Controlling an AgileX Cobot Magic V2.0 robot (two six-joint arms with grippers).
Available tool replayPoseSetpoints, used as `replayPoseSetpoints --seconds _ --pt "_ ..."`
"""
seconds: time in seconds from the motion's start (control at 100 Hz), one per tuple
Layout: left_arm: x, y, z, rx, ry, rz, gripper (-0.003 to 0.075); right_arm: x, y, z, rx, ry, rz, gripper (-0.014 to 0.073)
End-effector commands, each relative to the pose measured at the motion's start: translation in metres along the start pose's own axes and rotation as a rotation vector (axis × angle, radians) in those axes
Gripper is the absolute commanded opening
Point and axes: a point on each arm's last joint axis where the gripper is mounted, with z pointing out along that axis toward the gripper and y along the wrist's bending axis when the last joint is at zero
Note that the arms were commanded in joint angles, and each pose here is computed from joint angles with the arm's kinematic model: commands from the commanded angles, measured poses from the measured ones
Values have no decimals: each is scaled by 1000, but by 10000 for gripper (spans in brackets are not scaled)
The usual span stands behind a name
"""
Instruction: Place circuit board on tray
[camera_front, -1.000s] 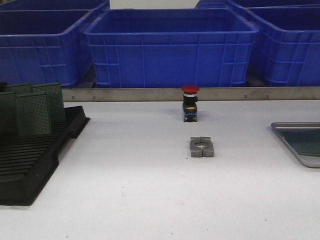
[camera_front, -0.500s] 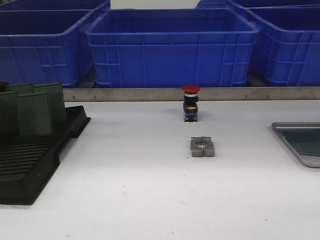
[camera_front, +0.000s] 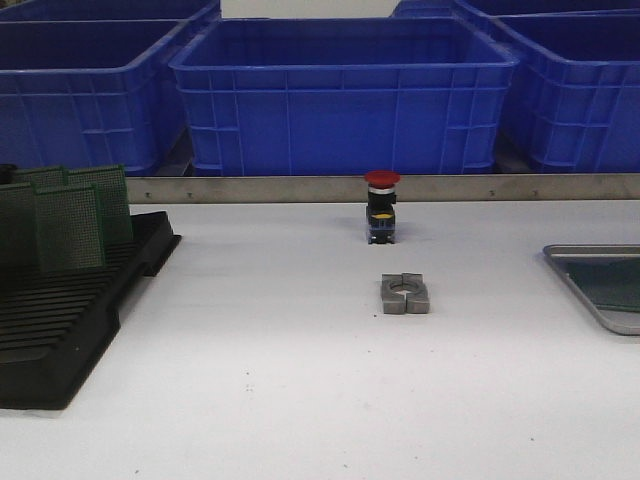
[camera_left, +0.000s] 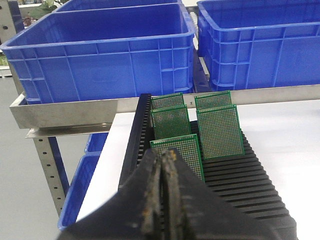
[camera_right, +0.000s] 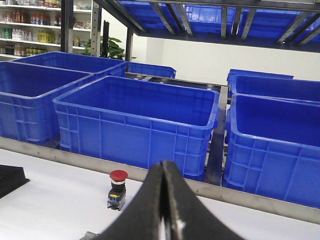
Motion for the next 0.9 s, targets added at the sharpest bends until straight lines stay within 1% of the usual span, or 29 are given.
replayPoseSetpoints --seconds 0.0,0.09,0.19,0.27,0.34,0.37,0.38,0.39,0.4,0.42,0.43,0.44,0.45,0.46,0.47,0.48,0.5,0.51,0.52,0.53,0.54,0.55,0.59,0.6,0.61,0.68,0.72,0.79,0.89 --pt "-2 0 -1 2 -84 -10 -20 -8 -1 1 12 -19 8 -59" --pt "-2 0 -1 2 -84 -10 -20 -9 -3 1 24 -21 8 -59" --pt "-2 0 -1 2 -84 -10 -20 -8 -10 0 107 -31 2 -59" --pt "-2 0 -1 2 -84 -10 -20 -5 -16 0 183 -28 -96 -59" --pt "-2 0 -1 2 -84 -10 -20 -3 -20 -1 225 -31 -140 -59" --pt "-2 0 -1 2 -84 -10 -20 -1 -20 0 229 -32 -143 -59" --pt "-2 0 -1 2 -84 -10 -20 0 -20 0 229 -34 -120 -59" --pt "-2 0 -1 2 -84 -10 -20 1 -20 0 229 -33 -144 -59" --pt "-2 0 -1 2 -84 -10 -20 2 -20 0 228 -33 -120 -59" --pt "-2 0 -1 2 -84 -10 -20 3 -20 0 227 -33 -148 -59" --pt "-2 0 -1 2 -84 -10 -20 5 -20 0 228 -34 -124 -59" --pt "-2 0 -1 2 -84 -10 -20 5 -20 0 226 -33 -152 -59" --pt "-2 0 -1 2 -84 -10 -20 7 -19 0 224 -32 -126 -59" --pt "-2 0 -1 2 -84 -10 -20 8 -19 0 222 -30 -156 -59" --pt "-2 0 -1 2 -84 -10 -20 10 -19 0 222 -29 -129 -59" --pt "-2 0 -1 2 -84 -10 -20 11 -19 1 220 -28 -158 -59" --pt "-2 0 -1 2 -84 -10 -20 14 -19 1 220 -25 -132 -59" --pt "-2 0 -1 2 -84 -10 -20 15 -18 1 218 -23 -159 -59" --pt "-2 0 -1 2 -84 -10 -20 18 -18 1 217 -20 -129 -59" --pt "-2 0 -1 2 -84 -10 -20 19 -18 1 216 -17 -151 -59" --pt "-2 0 -1 2 -84 -10 -20 22 -18 1 215 -13 -119 -59" --pt "-2 0 -1 2 -84 -10 -20 23 -18 1 216 -9 -137 -59" --pt "-2 0 -1 2 -84 -10 -20 32 -18 1 219 5 -80 -59" --pt "-2 0 -1 2 -84 -10 -20 33 -18 1 221 10 -93 -59" --pt "-2 0 -1 2 -84 -10 -20 36 -18 1 222 16 -66 -59" --pt "-2 0 -1 2 -84 -10 -20 50 -18 0 240 33 -33 -59" --pt "-2 0 -1 2 -84 -10 -20 53 -18 -2 246 78 -44 -59" --pt "-2 0 -1 2 -84 -10 -20 53 -17 -6 252 73 -76 -59" --pt "-2 0 -1 2 -84 -10 -20 56 -17 -6 250 101 -72 -59"
